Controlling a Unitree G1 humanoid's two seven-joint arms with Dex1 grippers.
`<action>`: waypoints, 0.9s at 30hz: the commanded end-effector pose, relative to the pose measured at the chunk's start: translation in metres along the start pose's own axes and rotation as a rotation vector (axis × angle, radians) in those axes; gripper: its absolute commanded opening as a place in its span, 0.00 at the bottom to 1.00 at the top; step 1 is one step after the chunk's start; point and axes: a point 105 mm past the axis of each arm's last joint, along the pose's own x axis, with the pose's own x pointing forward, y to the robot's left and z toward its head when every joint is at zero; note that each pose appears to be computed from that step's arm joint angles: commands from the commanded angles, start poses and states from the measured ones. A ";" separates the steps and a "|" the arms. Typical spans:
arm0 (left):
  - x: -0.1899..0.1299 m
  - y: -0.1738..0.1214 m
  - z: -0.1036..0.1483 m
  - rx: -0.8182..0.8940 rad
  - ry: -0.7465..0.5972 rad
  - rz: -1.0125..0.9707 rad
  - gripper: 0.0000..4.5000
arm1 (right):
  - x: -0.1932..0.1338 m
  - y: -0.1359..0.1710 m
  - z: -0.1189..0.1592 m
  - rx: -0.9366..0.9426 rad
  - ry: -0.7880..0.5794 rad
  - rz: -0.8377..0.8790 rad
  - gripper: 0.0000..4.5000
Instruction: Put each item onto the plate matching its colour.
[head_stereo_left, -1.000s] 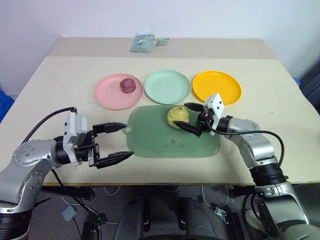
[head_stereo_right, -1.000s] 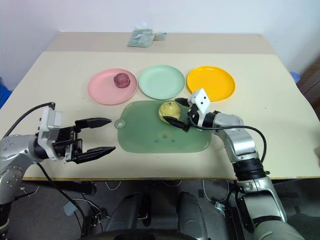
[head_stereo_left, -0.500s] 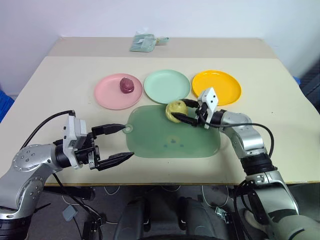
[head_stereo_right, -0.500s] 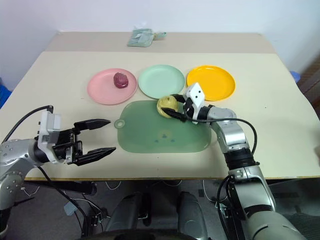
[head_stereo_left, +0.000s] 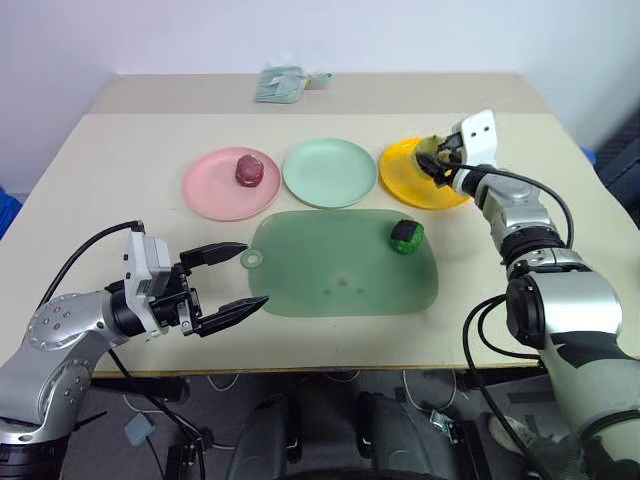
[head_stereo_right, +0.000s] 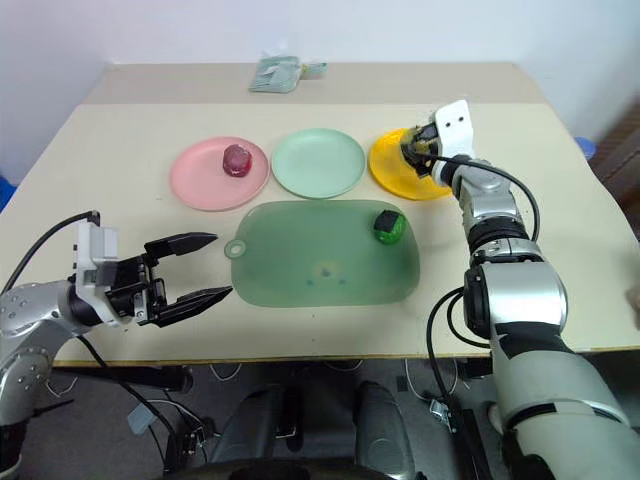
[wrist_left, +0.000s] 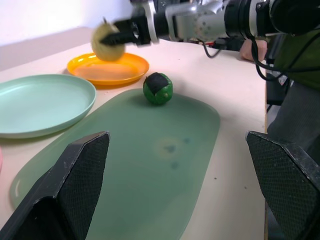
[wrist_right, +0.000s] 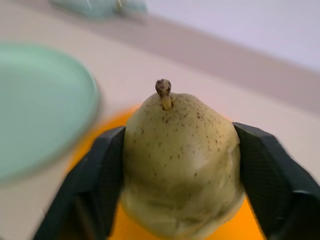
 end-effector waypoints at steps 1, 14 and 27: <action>0.003 -0.007 0.009 0.046 -0.022 -0.009 1.00 | 0.004 0.001 0.013 0.019 -0.026 -0.007 0.99; 0.017 -0.007 0.014 0.041 -0.043 -0.018 1.00 | -0.028 -0.024 0.070 0.099 -0.308 0.162 0.99; 0.029 0.005 0.013 0.041 -0.052 -0.107 1.00 | -0.114 0.034 -0.007 0.200 -0.083 0.425 0.99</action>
